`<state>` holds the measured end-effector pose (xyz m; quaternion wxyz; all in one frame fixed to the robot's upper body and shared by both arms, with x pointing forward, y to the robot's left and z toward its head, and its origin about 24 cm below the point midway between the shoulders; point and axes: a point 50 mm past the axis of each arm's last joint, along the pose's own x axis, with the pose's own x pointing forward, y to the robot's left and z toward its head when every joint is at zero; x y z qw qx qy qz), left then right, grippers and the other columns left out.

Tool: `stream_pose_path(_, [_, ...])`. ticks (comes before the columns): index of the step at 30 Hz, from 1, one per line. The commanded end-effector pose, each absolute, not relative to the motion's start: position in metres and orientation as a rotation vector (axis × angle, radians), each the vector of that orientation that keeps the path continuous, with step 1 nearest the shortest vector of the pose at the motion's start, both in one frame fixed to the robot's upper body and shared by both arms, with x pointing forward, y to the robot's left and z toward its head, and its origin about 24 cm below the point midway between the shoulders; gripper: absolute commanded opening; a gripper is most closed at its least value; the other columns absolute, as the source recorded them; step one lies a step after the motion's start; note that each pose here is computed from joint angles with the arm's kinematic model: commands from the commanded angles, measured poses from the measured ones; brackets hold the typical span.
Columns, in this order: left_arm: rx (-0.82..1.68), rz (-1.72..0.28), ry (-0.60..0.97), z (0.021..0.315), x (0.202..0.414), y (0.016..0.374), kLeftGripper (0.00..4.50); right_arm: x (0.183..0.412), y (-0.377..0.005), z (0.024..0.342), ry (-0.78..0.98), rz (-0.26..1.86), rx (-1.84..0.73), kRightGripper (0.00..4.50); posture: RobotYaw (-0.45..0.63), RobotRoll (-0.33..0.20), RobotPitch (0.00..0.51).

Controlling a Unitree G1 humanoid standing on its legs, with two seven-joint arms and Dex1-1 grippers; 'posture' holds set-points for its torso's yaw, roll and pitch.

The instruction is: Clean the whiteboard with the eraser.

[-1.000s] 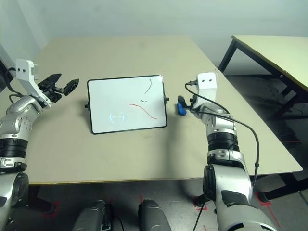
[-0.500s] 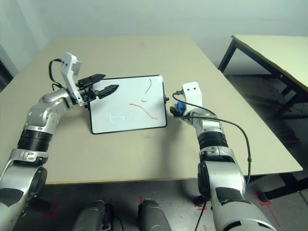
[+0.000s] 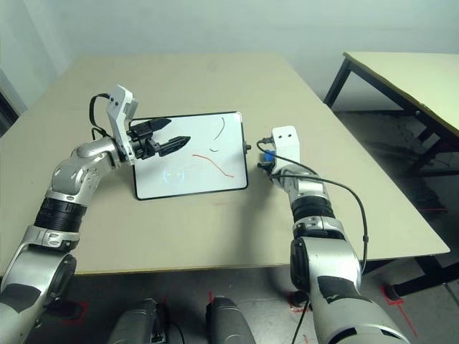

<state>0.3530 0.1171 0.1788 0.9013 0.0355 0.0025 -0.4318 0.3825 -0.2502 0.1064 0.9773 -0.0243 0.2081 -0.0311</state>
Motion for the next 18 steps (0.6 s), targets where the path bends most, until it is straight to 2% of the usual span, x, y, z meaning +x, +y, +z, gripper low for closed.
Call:
stream_pose_path(1, [0.088,-0.892,0.024,0.177,0.352,0.119,4.50,0.390,-0.245,0.153,0.282,-0.021,-0.061,0.59,-0.10,0.000,0.002])
stream_pose_path(5, [0.099,-0.903,0.034,0.178,0.352,0.118,4.50,0.390,-0.212,0.191,0.241,0.147,-0.029,0.59,-0.12,0.000,0.003])
stream_pose_path(8, [0.110,-0.912,0.039,0.179,0.353,0.117,4.50,0.384,-0.183,0.204,0.255,0.276,-0.033,0.59,-0.12,0.000,0.004])
stream_pose_path(13, [0.107,-0.914,0.039,0.182,0.354,0.117,4.50,0.374,-0.150,0.202,0.299,0.393,-0.016,0.57,-0.11,0.000,0.010])
stream_pose_path(18, [0.105,-0.918,0.049,0.182,0.351,0.118,4.50,0.375,-0.138,0.186,0.351,0.423,-0.001,0.57,-0.10,0.000,0.018])
